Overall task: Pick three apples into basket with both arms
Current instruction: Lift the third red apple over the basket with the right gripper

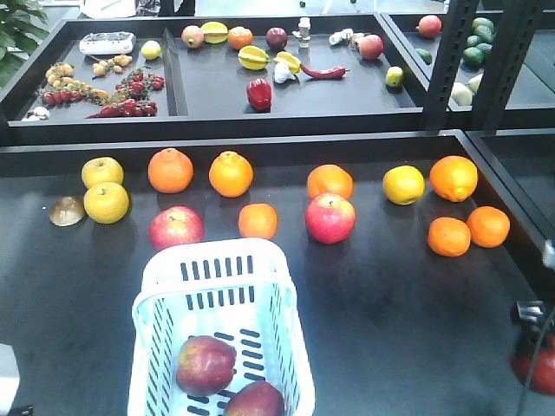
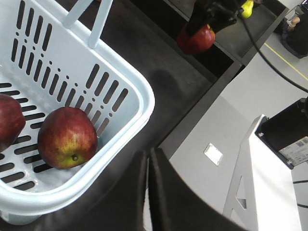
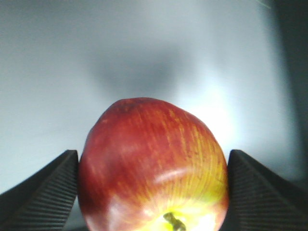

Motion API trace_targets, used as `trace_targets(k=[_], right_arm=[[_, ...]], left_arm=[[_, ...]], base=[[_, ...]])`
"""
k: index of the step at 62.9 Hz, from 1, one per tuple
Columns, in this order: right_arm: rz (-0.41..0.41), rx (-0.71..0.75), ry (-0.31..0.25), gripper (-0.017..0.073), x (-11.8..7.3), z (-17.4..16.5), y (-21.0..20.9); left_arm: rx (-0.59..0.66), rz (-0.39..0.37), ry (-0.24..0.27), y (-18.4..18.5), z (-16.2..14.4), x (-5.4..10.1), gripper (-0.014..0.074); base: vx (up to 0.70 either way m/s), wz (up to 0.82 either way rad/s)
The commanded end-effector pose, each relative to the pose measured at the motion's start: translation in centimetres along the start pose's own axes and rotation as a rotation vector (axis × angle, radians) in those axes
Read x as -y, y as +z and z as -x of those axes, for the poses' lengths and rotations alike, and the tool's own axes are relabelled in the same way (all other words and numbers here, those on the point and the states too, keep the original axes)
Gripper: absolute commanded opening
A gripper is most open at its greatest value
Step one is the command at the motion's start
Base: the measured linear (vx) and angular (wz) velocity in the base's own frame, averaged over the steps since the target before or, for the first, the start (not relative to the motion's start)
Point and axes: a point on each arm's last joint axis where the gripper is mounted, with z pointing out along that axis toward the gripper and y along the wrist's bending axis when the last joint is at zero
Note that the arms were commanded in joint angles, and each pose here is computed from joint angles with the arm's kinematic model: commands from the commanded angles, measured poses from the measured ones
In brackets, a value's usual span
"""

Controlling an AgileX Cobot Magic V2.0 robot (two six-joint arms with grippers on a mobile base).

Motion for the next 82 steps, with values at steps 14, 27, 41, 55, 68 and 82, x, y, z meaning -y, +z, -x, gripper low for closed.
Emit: trace_targets(k=[14, 27, 41, 55, 68, 82], right_arm=[[0.357, 0.207, -0.31, -0.0005, -9.3, -3.0, -8.1], [0.536, 0.251, -0.54, -0.0005, -16.1, -6.7, -10.5], [0.625, 0.338, -0.744, -0.0001, -23.2, -9.7, -9.9], [0.595, 0.469, -0.739, 0.0074, -26.9, -9.2, -7.4], [0.562, 0.413, -0.689, 0.0366, -27.7, -8.2, -4.5], [0.551, 0.398, -0.696, 0.0648, -27.8, -8.1, -3.9]], left_arm=[[0.051, -0.021, -0.023, -0.1, 1.0, 0.4, -0.0006], [0.051, -0.021, -0.023, -0.1, 1.0, 0.4, -0.0006], [0.051, -0.021, -0.023, -0.1, 1.0, 0.4, -0.0006], [0.051, -0.021, -0.023, -0.1, 1.0, 0.4, -0.0006], [0.051, -0.021, -0.023, -0.1, 1.0, 0.4, -0.0006], [0.051, -0.019, -0.023, -0.1, 1.0, 0.3, -0.0006]], base=[[0.0, 0.0], [0.0, 0.0], [0.0, 0.0], [0.0, 0.0], [0.0, 0.0], [0.0, 0.0]])
